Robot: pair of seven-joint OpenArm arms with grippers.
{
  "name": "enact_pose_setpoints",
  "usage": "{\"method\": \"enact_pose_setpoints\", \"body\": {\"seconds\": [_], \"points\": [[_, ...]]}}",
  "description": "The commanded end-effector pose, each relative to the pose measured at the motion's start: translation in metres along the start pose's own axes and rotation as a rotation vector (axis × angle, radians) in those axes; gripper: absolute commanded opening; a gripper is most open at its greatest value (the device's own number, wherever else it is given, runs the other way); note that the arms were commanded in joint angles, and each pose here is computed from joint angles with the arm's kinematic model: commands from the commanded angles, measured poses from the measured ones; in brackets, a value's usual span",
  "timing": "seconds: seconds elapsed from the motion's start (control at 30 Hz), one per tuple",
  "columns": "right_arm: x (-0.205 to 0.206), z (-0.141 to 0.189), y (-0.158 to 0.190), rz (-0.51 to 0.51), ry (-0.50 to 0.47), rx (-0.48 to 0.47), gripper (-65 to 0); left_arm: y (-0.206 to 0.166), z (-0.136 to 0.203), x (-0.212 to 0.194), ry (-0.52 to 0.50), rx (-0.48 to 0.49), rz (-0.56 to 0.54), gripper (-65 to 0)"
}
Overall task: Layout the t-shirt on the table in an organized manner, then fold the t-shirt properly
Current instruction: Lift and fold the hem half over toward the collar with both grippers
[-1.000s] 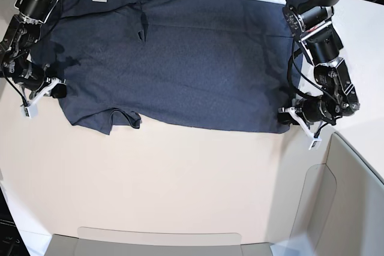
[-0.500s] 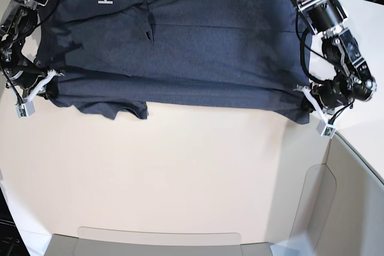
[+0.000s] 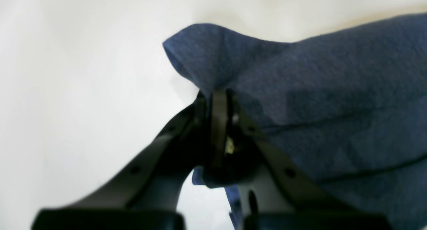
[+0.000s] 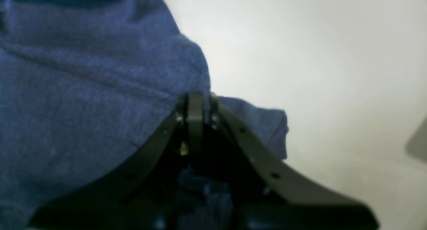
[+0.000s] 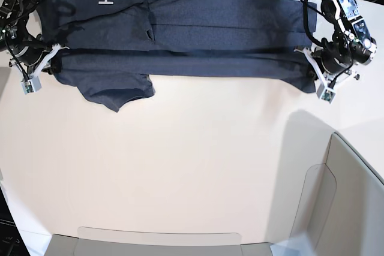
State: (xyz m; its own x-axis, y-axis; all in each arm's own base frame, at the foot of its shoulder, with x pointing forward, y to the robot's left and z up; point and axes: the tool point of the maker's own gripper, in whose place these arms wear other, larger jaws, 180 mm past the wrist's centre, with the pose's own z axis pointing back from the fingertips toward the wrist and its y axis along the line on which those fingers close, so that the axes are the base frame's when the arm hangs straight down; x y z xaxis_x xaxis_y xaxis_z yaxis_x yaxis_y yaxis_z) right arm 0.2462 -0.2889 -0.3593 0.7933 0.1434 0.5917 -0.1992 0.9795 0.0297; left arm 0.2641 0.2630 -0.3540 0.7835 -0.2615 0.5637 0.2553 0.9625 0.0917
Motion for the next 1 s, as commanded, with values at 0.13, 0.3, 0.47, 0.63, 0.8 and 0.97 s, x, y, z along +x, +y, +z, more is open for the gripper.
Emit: {"method": "enact_pose_setpoints", "body": {"seconds": [0.13,0.3,0.47,0.63,0.8,0.97], "points": [[-0.002,0.006,-0.006,0.011,0.008,-0.02,-65.0,0.003,0.005,-0.011,0.022,0.014,-0.015,-65.0],[-0.018,0.001,-0.007,-0.017,0.045,-0.008,-65.0,0.002,0.004,-0.014,0.028,0.011,-0.013,-65.0],[-0.042,-0.009,-0.008,-0.029,0.13,-0.053,-65.0,0.002,0.004,-0.014,0.029,0.01,-0.012,-64.9],[-0.054,-0.015,-0.002,-0.028,0.177,-0.081,-65.0,0.002,0.004,-0.015,0.033,0.01,-0.012,-57.4],[-0.053,-0.015,-0.003,-0.024,0.178,-0.085,-60.4,-0.001,0.004,-0.018,0.043,0.005,-0.008,-46.7],[-0.053,-0.014,-0.006,-0.024,0.178,-0.091,-44.0,0.0,0.004,-0.019,0.045,0.008,-0.009,-46.5]]}}
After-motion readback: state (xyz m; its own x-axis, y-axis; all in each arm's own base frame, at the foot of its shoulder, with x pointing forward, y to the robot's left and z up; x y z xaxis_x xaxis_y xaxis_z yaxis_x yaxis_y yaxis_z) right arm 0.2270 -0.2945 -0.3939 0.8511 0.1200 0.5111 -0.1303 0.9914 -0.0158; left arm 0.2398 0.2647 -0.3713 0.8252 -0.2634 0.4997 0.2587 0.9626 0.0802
